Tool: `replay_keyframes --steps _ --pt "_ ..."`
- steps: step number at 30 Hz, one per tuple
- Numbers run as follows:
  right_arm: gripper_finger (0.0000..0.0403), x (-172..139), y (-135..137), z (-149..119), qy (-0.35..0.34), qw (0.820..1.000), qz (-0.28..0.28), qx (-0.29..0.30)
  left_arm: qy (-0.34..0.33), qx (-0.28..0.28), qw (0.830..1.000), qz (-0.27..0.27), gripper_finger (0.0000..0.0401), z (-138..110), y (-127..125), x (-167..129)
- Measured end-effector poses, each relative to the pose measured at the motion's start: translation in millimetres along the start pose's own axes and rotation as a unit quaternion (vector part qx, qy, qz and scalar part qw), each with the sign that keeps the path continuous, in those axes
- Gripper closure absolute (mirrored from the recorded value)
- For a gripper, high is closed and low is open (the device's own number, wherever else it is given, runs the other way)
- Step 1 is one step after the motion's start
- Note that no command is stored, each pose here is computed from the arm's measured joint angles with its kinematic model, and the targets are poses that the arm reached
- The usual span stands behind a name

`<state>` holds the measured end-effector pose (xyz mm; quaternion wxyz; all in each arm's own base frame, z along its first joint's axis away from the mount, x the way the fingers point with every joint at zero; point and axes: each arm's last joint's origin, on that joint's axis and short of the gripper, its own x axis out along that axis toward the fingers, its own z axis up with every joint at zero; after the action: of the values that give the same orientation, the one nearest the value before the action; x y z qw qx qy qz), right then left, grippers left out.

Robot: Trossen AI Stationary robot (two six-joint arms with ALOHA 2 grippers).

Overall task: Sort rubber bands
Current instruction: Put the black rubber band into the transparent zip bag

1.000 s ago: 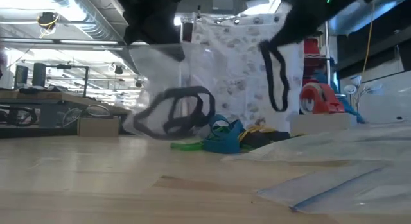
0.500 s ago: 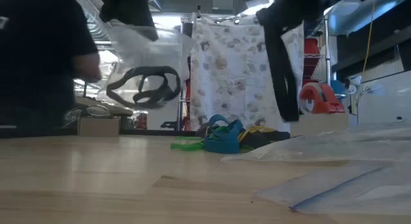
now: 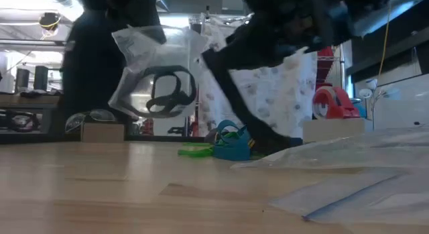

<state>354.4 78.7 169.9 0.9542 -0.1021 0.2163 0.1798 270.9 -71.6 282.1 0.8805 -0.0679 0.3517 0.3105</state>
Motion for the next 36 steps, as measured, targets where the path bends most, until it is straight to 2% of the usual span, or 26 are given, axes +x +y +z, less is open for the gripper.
replay_keyframes --steps 3,6,9,13,16,22,28,32,36 --pt "0.0388 17.4 -3.7 1.0 0.013 1.0 -0.021 0.001 0.0 0.0 1.0 0.001 0.0401 -0.1 0.1 0.0" --pt "0.035 30.8 -6.1 4.9 0.03 0.999 -0.019 0.002 0.0 0.0 1.0 0.001 0.0401 -0.1 0.0 0.1" --pt "0.0301 33.0 -10.6 14.4 0.07 0.997 -0.023 0.001 0.0 0.0 1.0 0.001 0.0401 -0.1 0.1 0.1" --pt "0.0251 28.5 -13.1 18.9 0.16 0.987 -0.014 0.017 0.001 0.0 1.0 0.001 0.0401 -0.3 0.2 0.1" --pt "0.0229 27.4 -12.0 17.6 0.175 0.984 -0.013 0.041 0.0 -0.001 1.0 0.001 0.0401 0.0 0.0 0.1" --pt "0.0219 38.5 -11.0 7.2 0.17 0.978 -0.024 0.122 -0.002 -0.001 1.0 -0.001 0.0401 0.5 -0.5 0.1" --pt "0.0219 60.3 -11.3 -16.3 0.174 0.964 -0.027 0.197 -0.004 -0.007 1.0 -0.003 0.0401 0.9 -0.9 0.1" --pt "0.0219 66.6 -10.7 -26.4 0.186 0.961 -0.033 0.204 -0.006 -0.008 1.0 -0.005 0.0401 1.3 -1.2 0.1" --pt "0.0219 67.6 -10.1 -25.2 0.178 0.962 -0.026 0.204 -0.009 -0.01 1.0 -0.008 0.0401 2.0 -2.2 -0.2"
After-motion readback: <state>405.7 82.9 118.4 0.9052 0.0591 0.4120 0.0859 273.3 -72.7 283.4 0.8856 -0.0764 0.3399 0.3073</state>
